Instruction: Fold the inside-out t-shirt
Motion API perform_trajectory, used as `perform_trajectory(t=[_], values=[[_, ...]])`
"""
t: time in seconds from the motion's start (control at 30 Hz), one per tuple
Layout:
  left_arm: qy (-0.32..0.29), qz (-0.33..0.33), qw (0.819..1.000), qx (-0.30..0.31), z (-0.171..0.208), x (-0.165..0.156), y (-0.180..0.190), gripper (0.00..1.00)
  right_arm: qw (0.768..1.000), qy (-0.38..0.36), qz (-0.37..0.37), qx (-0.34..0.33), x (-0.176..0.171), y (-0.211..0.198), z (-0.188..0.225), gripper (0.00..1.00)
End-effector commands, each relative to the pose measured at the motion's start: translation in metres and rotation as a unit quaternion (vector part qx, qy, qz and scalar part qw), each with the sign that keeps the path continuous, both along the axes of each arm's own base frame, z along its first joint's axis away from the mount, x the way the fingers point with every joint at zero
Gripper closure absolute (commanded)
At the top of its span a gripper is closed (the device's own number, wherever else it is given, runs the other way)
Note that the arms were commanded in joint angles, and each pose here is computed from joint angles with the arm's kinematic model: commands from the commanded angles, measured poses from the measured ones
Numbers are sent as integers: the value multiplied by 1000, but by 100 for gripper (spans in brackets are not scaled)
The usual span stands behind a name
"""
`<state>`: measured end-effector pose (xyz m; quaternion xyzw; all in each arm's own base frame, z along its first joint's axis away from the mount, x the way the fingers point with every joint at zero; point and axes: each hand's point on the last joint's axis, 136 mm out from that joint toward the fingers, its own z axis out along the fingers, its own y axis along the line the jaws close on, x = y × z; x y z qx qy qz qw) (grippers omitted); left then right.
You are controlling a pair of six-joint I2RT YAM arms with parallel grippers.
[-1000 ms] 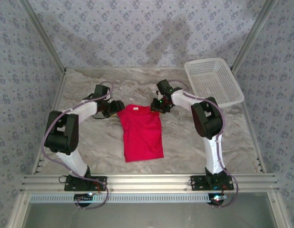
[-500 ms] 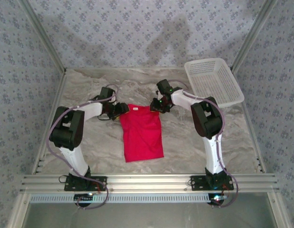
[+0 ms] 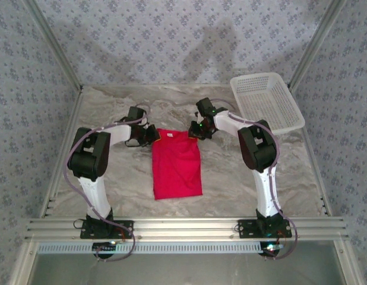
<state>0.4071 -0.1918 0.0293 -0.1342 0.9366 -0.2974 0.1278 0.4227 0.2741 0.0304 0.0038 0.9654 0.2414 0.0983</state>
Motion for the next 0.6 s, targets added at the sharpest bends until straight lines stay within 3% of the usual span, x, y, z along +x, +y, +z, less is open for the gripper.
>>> perform_trajectory(t=[0.0,0.23,0.57], values=[[4,-4,1000,5,12,-3,2,100,1000,-2,2,8,5,1,11,87],[-34,-6,999,-20,53,13,0,100,999,-38,4,27,16,0,53,98],[-113,-8,992,-52,137,57,2,100,991,-106,-5,75,57,3,144,100]])
